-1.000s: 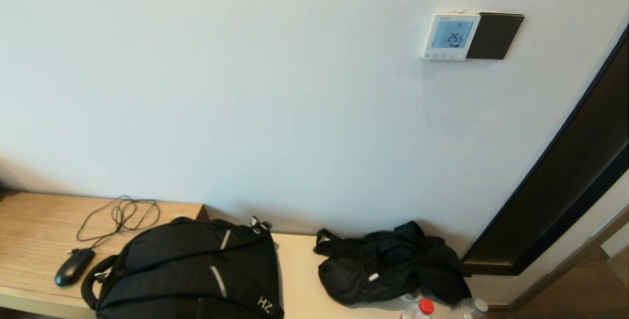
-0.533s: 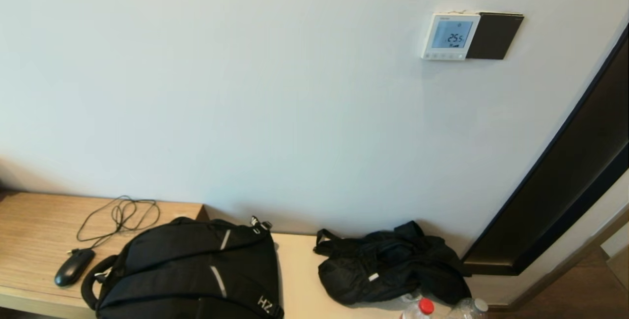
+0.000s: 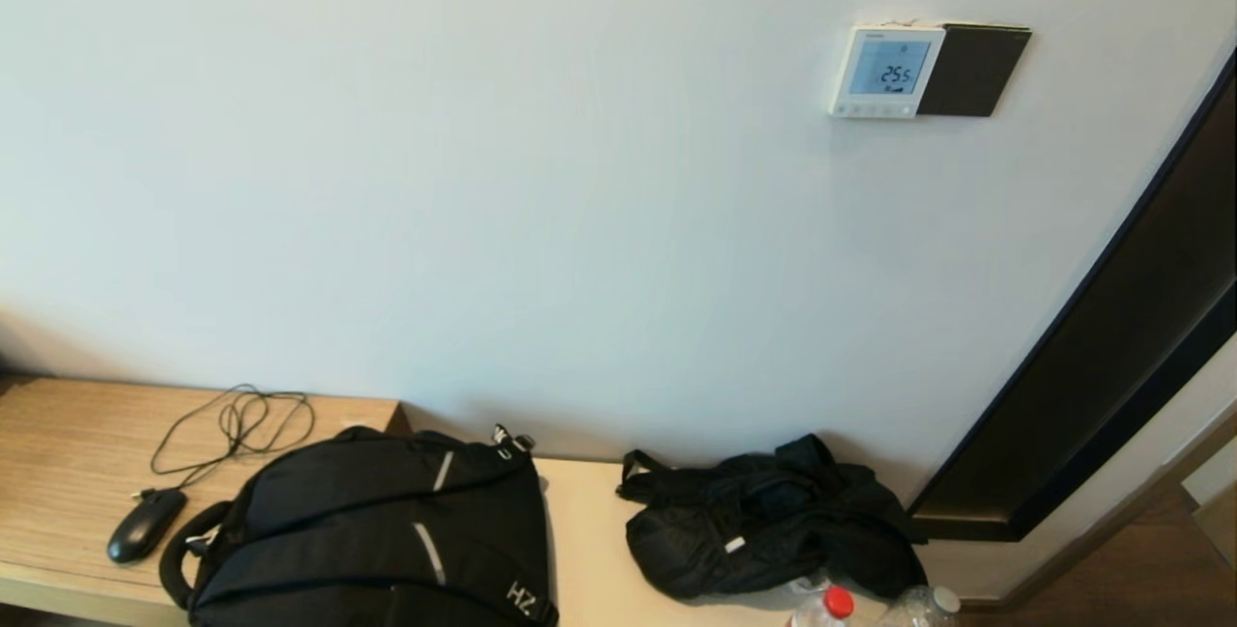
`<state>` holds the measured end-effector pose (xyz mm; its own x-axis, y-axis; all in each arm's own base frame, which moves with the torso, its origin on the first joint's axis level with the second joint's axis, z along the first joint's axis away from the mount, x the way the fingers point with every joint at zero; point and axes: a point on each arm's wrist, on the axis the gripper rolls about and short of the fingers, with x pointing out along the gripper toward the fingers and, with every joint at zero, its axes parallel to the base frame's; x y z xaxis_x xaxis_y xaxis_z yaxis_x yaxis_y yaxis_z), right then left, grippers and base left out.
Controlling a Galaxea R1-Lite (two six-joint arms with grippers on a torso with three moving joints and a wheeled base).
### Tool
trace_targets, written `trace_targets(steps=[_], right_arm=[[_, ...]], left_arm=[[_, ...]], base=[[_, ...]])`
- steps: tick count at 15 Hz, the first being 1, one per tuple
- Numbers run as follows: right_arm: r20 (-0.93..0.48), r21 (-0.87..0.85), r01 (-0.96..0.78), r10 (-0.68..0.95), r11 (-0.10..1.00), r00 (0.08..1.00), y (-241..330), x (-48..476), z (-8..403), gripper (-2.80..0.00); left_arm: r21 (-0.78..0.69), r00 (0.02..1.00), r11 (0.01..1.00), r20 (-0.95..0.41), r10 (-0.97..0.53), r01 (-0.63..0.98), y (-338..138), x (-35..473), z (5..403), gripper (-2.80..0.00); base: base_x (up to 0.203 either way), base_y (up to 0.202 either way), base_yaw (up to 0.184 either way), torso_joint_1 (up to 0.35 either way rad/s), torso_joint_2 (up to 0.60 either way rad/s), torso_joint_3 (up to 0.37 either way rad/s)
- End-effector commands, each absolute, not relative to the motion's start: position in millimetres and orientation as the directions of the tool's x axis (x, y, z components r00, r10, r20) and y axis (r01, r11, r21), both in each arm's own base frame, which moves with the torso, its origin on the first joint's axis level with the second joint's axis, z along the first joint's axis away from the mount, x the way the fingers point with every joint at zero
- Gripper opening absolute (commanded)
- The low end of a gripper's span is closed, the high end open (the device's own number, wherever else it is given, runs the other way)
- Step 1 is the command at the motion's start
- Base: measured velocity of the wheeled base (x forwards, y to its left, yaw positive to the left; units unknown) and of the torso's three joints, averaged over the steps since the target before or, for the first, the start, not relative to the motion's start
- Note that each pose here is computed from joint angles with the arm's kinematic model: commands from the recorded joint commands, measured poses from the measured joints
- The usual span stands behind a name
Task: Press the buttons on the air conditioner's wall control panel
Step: Turn off the central air conditioner
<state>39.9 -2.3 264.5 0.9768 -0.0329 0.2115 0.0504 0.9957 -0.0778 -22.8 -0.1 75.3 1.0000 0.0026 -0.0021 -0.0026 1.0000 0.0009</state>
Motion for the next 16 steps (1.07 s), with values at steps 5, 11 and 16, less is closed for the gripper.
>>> trace_targets(steps=[5, 11, 16], right_arm=[[0.140, -0.073, 0.047, -0.037, 0.996, 0.989, -10.2, 123.5, 309.2, -2.80], [0.131, -0.052, 0.054, -0.047, 0.997, 0.990, -16.6, 181.5, 332.0, -2.80], [0.100, -0.047, 0.065, -0.061, 0.997, 0.993, -19.4, 228.0, 335.1, -2.80]], left_arm=[[0.001, 1.000, 1.000, -0.002, 0.003, -0.003, -0.1, -22.8, 75.3, -2.80], [0.002, 1.000, 1.000, -0.002, 0.003, -0.003, -0.1, -22.8, 75.3, -2.80], [0.002, 1.000, 1.000, -0.002, 0.003, -0.003, -0.1, -22.8, 75.3, -2.80]], base=[[0.000, 0.000, 0.000, 0.000, 0.00, 0.000], [0.000, 0.000, 0.000, 0.000, 0.00, 0.000], [0.000, 0.000, 0.000, 0.000, 0.00, 0.000]])
